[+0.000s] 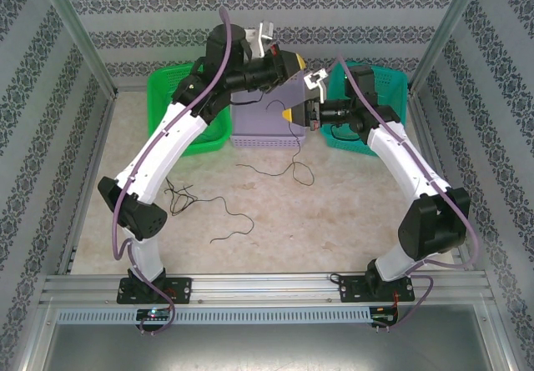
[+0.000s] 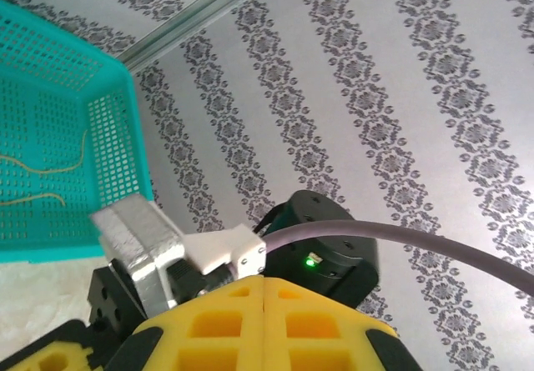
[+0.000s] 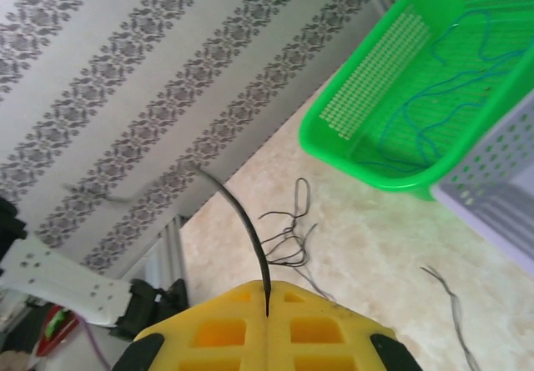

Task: Untangle the cables

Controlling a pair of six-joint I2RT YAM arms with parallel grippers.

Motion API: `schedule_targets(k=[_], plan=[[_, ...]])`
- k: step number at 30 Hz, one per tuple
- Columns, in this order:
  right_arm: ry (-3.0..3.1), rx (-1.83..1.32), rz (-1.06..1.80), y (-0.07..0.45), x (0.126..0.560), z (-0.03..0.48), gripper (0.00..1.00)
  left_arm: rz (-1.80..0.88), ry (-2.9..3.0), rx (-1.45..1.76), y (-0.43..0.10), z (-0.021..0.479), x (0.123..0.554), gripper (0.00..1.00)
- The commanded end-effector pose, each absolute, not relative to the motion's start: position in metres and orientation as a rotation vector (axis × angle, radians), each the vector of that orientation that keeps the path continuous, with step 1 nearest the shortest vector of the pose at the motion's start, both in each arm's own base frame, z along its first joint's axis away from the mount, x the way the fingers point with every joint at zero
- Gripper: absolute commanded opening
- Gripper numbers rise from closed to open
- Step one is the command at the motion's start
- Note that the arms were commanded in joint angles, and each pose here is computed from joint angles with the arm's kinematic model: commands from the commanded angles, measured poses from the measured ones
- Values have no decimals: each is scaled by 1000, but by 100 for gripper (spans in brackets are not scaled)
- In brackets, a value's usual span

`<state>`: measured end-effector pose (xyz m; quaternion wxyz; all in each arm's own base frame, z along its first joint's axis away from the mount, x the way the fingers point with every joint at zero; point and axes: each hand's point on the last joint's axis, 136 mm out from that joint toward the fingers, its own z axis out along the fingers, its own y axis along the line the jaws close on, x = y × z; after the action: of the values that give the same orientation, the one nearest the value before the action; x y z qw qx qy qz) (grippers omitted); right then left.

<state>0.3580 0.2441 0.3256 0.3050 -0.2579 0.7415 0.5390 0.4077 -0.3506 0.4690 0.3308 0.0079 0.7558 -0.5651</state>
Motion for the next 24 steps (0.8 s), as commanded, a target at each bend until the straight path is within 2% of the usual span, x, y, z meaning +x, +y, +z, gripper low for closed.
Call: schedule_targets(k=[1,6,10,12,16,17,20,24], plan=[[1920,-748,1561,252,337,336,0,-1467,1946,93,-348,475,412,0],[1947,-725,1503,249,338,331,0,-1406,1940,48,-334,478,425,0],[1999,-615,1228,231,358,322,0,-1166,2089,-272,-290,450,429,2],[1998,-552,1024,217,370,321,0,-1109,2155,-489,-270,431,420,11],[1873,-454,597,186,385,333,0,-1178,2186,-859,-260,391,391,40],[1829,-441,531,181,387,339,0,-1226,2158,-944,-261,384,386,45],[1713,-437,396,177,388,353,0,-1398,2083,-1164,-268,360,379,48],[1699,-493,301,187,391,351,0,-1510,2006,-1219,-275,365,384,53]])
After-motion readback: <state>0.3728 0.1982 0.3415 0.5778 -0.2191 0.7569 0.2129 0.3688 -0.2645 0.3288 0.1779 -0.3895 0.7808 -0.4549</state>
